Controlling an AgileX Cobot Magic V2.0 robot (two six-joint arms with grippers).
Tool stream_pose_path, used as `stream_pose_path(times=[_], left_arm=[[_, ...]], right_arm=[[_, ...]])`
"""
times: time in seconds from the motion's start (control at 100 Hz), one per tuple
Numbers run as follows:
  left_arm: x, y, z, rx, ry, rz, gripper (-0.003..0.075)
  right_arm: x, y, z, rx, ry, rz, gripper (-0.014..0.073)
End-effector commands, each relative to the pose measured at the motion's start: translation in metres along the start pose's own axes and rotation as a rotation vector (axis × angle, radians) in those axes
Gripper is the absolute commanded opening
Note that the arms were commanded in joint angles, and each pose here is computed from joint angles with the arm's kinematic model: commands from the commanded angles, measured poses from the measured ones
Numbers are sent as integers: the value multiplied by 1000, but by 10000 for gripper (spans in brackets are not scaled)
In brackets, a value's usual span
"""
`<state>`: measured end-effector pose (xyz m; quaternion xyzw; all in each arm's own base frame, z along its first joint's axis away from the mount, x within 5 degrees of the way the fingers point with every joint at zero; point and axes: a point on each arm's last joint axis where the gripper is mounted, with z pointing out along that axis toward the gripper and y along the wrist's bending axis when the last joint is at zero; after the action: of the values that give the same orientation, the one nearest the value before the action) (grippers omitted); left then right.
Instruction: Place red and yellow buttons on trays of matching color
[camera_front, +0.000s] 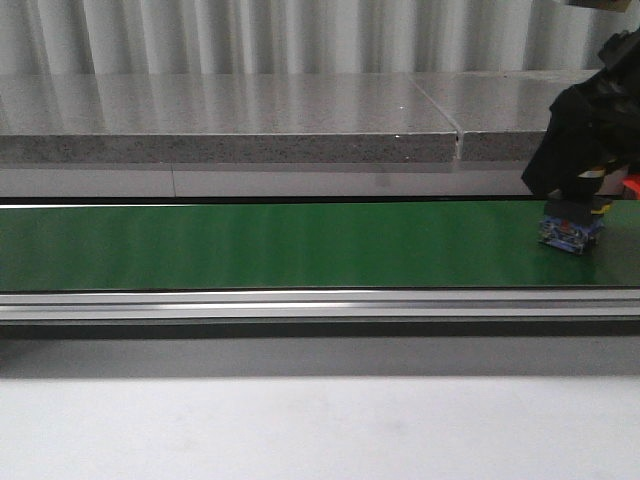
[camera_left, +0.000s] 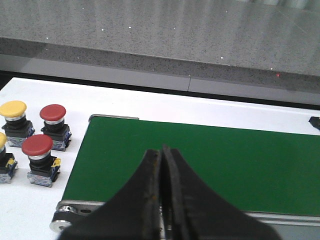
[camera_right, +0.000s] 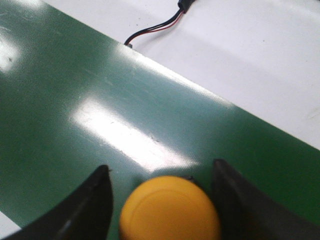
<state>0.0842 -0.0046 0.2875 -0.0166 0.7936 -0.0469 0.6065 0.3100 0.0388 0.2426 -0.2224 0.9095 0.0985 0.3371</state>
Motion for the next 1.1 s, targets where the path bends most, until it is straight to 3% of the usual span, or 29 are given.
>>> stream_pose_path(times=[0.0,0.05,0.12,0.4,0.64,0.88,1.09], left_arm=[[-15,-3,-3,23,-98,1,-21],[-15,-3,-3,23,-98,1,-21],[-15,-3,-3,23,-98,1,-21],[-15,-3,-3,23,-98,1,-21],[-15,-3,-3,23,-98,1,-21],[-15,-3,-3,23,-98,1,-21],[-15,-3,-3,23,-98,1,-21]], right_arm=[[-14,1,-14,19,-73,7,253],[-13,2,-14,8,-64,9,174],[-12,2,-14,1,-60,32,129],[-13,-17,-42,85,-135,178,130],[5,-64,-93,266,-234,387,130],[47,-119,-140,484,-304,685,130],[73,-148,-170,666,-404,859,130]])
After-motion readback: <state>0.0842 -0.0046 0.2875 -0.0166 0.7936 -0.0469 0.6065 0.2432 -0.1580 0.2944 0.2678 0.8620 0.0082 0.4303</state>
